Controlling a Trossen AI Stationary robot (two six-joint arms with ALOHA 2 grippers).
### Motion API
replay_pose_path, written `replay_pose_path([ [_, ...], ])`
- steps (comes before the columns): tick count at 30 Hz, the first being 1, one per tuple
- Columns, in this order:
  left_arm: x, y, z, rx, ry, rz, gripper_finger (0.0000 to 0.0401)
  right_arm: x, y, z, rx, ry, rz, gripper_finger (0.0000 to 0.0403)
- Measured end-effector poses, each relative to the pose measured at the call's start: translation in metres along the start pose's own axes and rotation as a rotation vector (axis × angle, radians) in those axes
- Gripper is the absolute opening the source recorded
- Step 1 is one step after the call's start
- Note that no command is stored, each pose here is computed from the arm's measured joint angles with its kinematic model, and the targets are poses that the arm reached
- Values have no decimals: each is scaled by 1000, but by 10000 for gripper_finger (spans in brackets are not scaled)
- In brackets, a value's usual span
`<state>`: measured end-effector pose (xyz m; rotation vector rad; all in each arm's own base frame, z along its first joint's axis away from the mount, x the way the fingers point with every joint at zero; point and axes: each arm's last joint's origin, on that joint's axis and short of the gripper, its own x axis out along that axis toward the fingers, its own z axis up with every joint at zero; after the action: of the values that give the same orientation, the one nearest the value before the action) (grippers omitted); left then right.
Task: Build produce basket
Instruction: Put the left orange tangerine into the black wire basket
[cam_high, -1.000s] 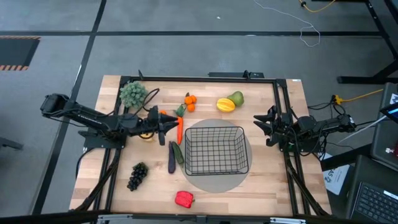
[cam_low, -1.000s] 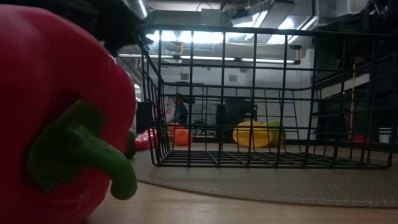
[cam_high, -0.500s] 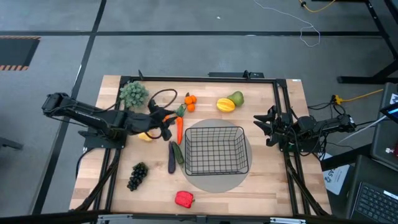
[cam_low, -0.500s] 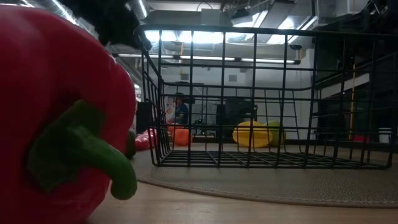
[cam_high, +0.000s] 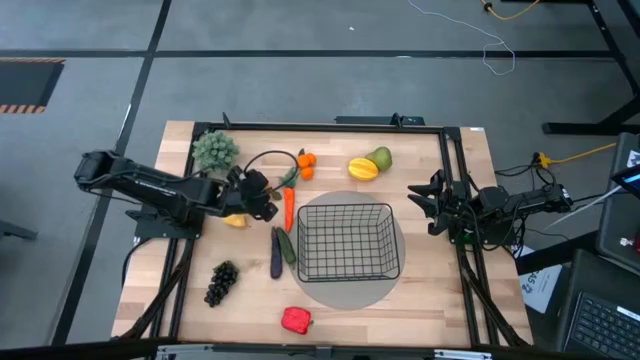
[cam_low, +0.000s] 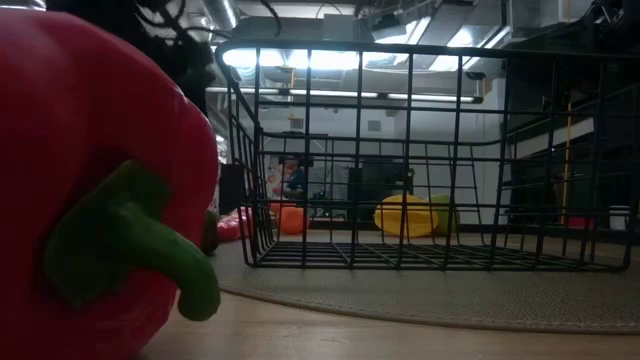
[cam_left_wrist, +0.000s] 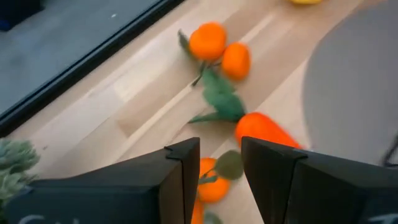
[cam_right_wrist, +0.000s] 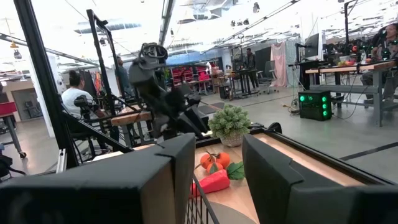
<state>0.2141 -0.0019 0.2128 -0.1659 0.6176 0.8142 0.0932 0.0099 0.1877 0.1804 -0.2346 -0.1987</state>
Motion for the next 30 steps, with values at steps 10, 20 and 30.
replay_pose_path([
  [10, 29, -1, -13, 63, 128, 82, 106, 0, 0, 0, 3, 0, 0, 131],
  [20, 41, -8, -24, 101, 210, 66, 106, 0, 0, 0, 3, 0, 0, 131],
  [30, 41, -8, -26, 107, 236, 55, 105, 0, 0, 0, 3, 1, 0, 131],
])
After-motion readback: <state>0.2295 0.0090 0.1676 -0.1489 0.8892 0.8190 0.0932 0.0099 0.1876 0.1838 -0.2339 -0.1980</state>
